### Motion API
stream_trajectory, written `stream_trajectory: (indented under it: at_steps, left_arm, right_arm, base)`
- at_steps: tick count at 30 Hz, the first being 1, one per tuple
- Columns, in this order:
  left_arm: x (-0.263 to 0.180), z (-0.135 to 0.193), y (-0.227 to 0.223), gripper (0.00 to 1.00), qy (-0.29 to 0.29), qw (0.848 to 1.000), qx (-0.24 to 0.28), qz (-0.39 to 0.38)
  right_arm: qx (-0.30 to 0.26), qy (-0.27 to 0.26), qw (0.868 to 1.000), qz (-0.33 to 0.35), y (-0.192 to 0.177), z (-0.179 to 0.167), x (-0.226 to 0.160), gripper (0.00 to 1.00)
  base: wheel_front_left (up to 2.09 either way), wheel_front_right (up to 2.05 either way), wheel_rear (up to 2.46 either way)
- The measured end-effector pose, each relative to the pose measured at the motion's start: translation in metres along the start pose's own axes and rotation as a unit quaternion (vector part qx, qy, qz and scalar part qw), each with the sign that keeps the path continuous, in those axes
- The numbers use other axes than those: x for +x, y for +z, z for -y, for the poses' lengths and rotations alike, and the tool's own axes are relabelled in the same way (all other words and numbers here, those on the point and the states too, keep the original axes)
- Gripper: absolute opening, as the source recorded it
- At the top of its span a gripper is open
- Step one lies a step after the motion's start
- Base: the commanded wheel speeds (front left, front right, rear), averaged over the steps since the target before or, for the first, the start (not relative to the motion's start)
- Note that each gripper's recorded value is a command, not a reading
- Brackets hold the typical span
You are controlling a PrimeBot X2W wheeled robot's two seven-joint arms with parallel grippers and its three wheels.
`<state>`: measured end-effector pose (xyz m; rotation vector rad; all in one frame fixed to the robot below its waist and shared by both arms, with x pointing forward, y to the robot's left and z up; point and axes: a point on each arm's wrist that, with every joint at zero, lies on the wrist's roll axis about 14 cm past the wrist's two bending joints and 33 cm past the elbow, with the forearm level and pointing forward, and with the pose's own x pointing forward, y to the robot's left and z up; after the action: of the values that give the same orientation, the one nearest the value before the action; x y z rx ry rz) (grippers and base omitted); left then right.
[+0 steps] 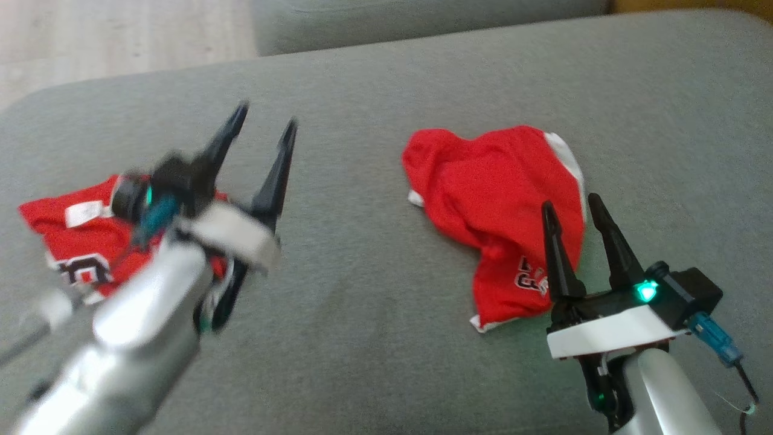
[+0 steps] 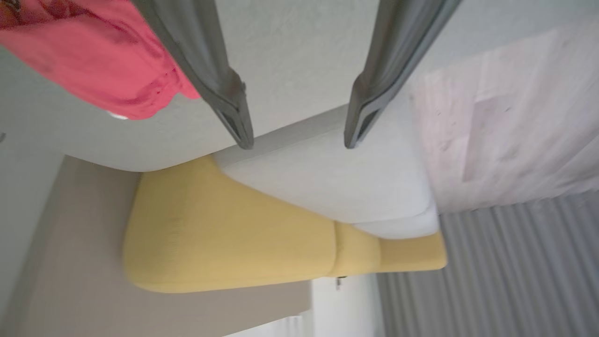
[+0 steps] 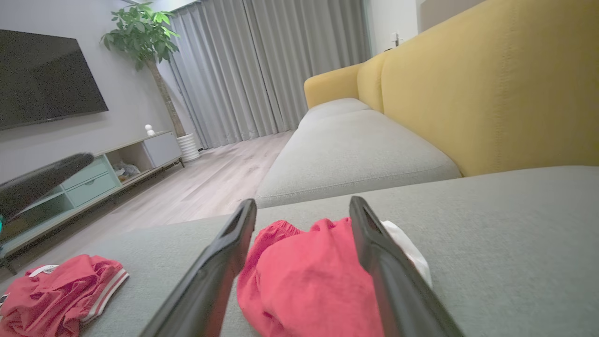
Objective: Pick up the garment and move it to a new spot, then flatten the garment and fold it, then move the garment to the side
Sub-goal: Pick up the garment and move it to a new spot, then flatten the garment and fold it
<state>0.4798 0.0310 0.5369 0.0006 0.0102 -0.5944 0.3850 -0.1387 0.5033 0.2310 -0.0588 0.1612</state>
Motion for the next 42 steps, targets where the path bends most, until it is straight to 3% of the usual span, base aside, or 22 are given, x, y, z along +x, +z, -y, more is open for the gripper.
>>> stream_trajectory:
  at_steps: [7,13,20,27,33,42]
  left_arm:
    - [-0.086,-0.027,-0.030,1.00,0.149,0.988,-0.050,-0.006]
    - [-0.133,-0.018,-0.037,1.00,0.211,0.974,-0.077,0.011]
    - [-0.129,-0.014,-0.033,1.00,0.204,0.975,-0.080,0.030]
    - [-0.118,-0.013,-0.055,1.00,0.191,0.977,-0.093,0.006]
    - [-0.108,-0.015,-0.063,1.00,0.185,0.978,-0.100,0.001]
    - [-0.109,-0.025,-0.075,1.00,0.200,0.974,-0.106,-0.009]
  right_arm:
    - [-0.004,0.027,1.000,-0.003,-0.003,-0.017,0.005,1.00]
    - [-0.006,0.039,0.999,-0.016,-0.011,-0.025,0.003,1.00]
    - [-0.025,0.027,0.999,-0.021,-0.015,-0.014,0.008,1.00]
    - [-0.029,-0.074,0.997,-0.022,-0.010,0.058,0.050,1.00]
    - [-0.038,-0.130,0.983,-0.127,-0.050,0.095,0.078,1.00]
    - [-0.053,-0.124,0.958,-0.252,-0.110,0.091,0.094,1.00]
  base:
    - [0.00,0.00,0.00]
    - [0.00,0.00,0.00]
    - [0.00,0.00,0.00]
    - [0.00,0.00,0.00]
    - [0.00,0.00,0.00]
    - [0.00,0.00,0.00]
